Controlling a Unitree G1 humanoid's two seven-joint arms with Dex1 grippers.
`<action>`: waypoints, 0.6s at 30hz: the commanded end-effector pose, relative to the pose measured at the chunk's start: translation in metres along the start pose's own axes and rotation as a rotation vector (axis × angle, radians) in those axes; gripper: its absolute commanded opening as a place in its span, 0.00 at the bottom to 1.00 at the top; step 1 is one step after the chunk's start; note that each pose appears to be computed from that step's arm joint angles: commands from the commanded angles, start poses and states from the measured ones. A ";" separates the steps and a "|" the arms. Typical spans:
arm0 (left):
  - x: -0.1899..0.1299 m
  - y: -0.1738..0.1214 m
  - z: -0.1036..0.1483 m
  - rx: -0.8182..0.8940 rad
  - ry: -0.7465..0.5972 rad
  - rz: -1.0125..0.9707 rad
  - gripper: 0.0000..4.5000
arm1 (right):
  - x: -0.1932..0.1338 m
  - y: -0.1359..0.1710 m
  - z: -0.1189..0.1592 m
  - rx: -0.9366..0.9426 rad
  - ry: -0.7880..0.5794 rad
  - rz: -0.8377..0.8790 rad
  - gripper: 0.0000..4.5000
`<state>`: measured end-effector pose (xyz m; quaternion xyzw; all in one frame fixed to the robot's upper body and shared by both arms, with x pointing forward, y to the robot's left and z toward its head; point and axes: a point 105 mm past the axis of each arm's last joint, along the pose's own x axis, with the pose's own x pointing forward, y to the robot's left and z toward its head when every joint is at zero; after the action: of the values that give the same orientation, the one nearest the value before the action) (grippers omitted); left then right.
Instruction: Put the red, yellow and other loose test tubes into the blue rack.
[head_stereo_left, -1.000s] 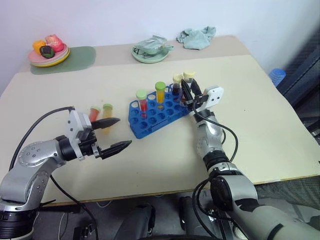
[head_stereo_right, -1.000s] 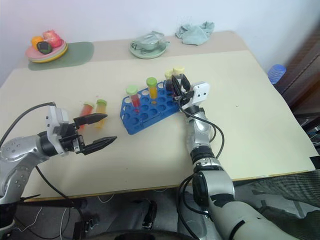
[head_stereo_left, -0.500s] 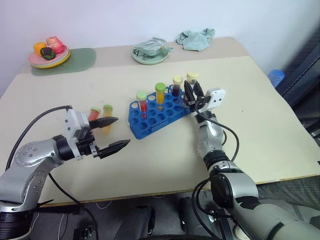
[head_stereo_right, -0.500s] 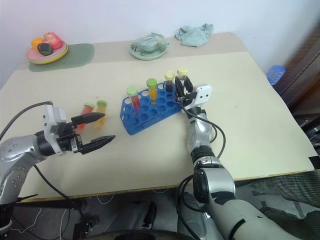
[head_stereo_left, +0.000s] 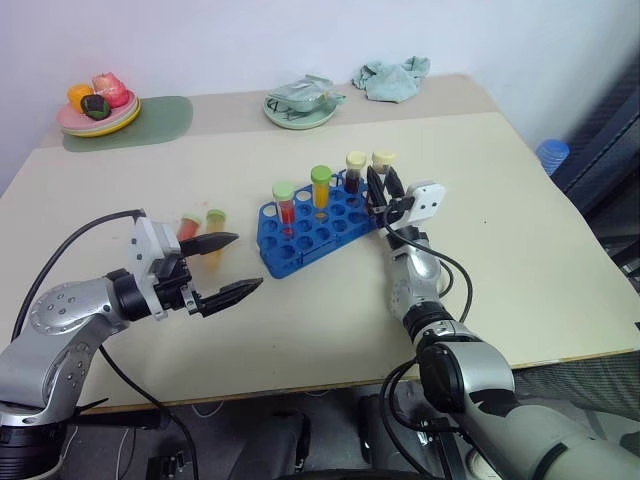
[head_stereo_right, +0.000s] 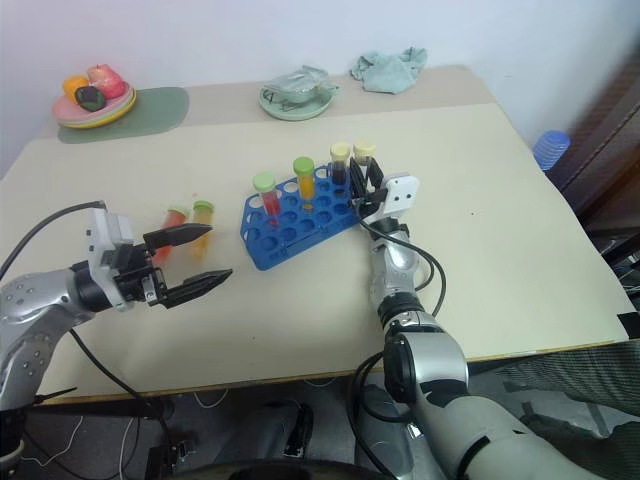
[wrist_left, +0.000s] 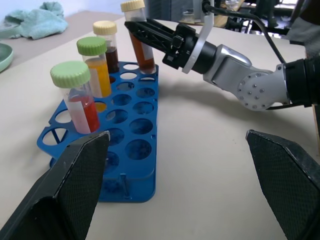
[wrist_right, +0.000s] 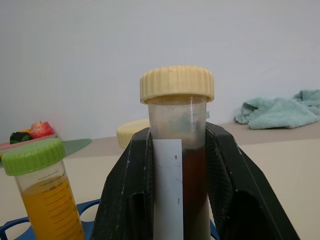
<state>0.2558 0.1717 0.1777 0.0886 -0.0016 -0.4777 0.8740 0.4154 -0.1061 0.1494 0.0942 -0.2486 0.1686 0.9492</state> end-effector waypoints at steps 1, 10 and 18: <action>0.000 -0.003 0.013 0.035 -0.028 -0.005 1.00 | -0.010 -0.002 -0.007 -0.018 0.016 -0.020 0.40; -0.003 0.006 0.013 -0.049 -0.089 0.081 1.00 | 0.009 0.014 0.031 -0.172 -0.099 0.073 0.81; -0.008 0.041 0.030 -0.222 -0.239 0.345 1.00 | 0.002 0.024 0.083 -0.259 0.035 0.327 0.81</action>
<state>0.2800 0.1834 0.2007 -0.0581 -0.0451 -0.3615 0.9294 0.3797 -0.1087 0.2108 -0.0727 -0.2731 0.2585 0.9238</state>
